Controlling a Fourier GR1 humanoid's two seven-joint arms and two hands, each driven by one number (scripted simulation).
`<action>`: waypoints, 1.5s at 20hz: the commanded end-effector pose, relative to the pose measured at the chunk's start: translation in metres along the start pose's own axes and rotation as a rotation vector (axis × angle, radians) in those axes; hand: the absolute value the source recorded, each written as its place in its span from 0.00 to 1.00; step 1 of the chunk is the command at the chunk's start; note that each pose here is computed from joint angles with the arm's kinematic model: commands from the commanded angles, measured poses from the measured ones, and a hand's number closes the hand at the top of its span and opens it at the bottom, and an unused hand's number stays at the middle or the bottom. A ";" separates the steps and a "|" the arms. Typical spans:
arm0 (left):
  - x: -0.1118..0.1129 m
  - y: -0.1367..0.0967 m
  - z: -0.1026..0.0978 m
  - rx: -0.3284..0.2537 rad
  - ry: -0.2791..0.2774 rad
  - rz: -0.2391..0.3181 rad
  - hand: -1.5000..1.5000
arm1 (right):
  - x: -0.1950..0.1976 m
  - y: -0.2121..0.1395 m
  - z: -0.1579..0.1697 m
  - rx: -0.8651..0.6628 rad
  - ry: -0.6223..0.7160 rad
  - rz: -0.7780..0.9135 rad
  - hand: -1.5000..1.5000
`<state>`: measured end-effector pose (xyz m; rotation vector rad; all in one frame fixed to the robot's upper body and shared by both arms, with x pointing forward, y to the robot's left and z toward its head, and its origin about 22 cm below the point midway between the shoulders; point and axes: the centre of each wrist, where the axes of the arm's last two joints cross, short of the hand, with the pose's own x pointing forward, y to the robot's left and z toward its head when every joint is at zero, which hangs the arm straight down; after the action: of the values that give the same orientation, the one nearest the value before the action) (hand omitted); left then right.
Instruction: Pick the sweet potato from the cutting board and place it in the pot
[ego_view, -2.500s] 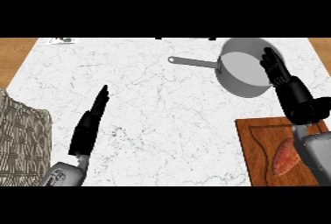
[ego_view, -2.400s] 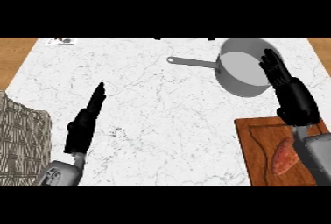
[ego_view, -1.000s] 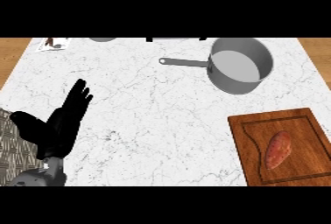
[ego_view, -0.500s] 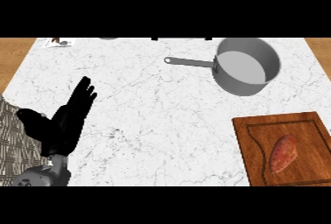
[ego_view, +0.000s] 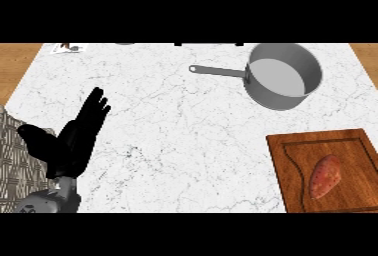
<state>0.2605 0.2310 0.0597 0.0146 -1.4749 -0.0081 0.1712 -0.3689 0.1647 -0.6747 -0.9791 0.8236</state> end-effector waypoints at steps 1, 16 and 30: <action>0.007 0.008 0.016 0.017 0.006 -0.008 0.50 | -0.017 0.023 -0.006 0.029 0.062 0.041 0.00; 0.004 -0.005 0.005 -0.006 -0.014 0.007 0.50 | 0.042 0.042 -0.021 -0.038 0.039 -0.028 0.00; 0.016 -0.009 -0.001 -0.004 0.018 -0.003 0.50 | 0.009 0.074 -0.078 0.022 0.165 0.043 0.00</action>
<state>0.2668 0.2277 0.0636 0.0188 -1.4743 -0.0104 0.2132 -0.3251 0.0989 -0.7467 -0.8277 0.7791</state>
